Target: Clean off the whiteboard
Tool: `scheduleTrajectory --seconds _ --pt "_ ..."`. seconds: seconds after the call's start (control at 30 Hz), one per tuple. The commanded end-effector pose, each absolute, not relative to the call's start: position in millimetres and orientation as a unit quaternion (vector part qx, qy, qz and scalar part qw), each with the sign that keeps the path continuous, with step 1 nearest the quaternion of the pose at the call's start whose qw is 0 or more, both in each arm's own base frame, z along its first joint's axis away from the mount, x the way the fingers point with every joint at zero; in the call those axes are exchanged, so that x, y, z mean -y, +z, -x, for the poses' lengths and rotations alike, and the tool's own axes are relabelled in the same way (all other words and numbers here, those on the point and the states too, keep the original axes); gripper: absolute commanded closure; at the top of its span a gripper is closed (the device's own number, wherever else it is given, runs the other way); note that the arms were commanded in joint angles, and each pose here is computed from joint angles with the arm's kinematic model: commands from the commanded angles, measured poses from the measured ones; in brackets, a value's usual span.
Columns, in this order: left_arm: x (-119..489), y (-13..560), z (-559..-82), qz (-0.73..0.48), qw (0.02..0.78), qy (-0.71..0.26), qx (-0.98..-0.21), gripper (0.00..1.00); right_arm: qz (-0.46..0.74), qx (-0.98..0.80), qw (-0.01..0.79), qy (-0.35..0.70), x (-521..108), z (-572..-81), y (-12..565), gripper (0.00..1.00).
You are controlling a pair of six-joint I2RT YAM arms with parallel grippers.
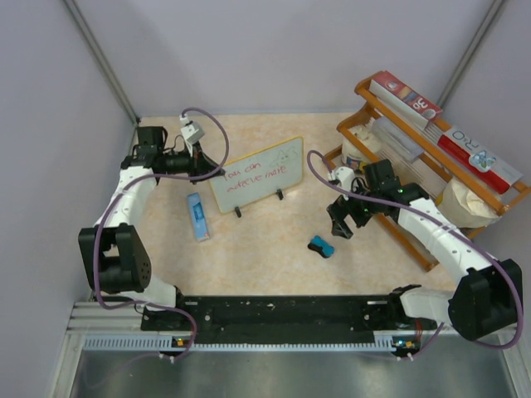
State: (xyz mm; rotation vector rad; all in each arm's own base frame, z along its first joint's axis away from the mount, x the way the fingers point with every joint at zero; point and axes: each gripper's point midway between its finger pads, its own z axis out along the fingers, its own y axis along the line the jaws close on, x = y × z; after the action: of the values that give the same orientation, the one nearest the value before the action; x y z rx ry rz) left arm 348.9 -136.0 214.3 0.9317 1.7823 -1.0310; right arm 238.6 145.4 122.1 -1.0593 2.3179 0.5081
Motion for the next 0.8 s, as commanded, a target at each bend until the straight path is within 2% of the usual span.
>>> scheduleTrajectory --seconds 0.0,0.3,0.6,0.77 --pt "145.9 134.2 -254.4 -0.200 0.150 -0.492 -0.834 1.00 0.406 -0.847 0.278 0.203 -155.4 -240.2 125.6 0.01" --pt "137.7 136.8 -250.0 -0.207 0.142 -0.471 -0.845 1.00 0.402 -0.850 0.272 0.207 -156.9 -241.6 124.2 0.01" --pt "118.5 135.4 -290.6 -0.213 0.180 -0.401 -0.873 1.00 0.401 -0.852 0.270 0.200 -155.0 -241.4 122.2 0.01" --pt "106.2 134.9 -308.6 -0.227 0.195 -0.365 -0.882 0.89 0.401 -0.852 0.268 0.203 -156.6 -242.1 121.4 0.01"
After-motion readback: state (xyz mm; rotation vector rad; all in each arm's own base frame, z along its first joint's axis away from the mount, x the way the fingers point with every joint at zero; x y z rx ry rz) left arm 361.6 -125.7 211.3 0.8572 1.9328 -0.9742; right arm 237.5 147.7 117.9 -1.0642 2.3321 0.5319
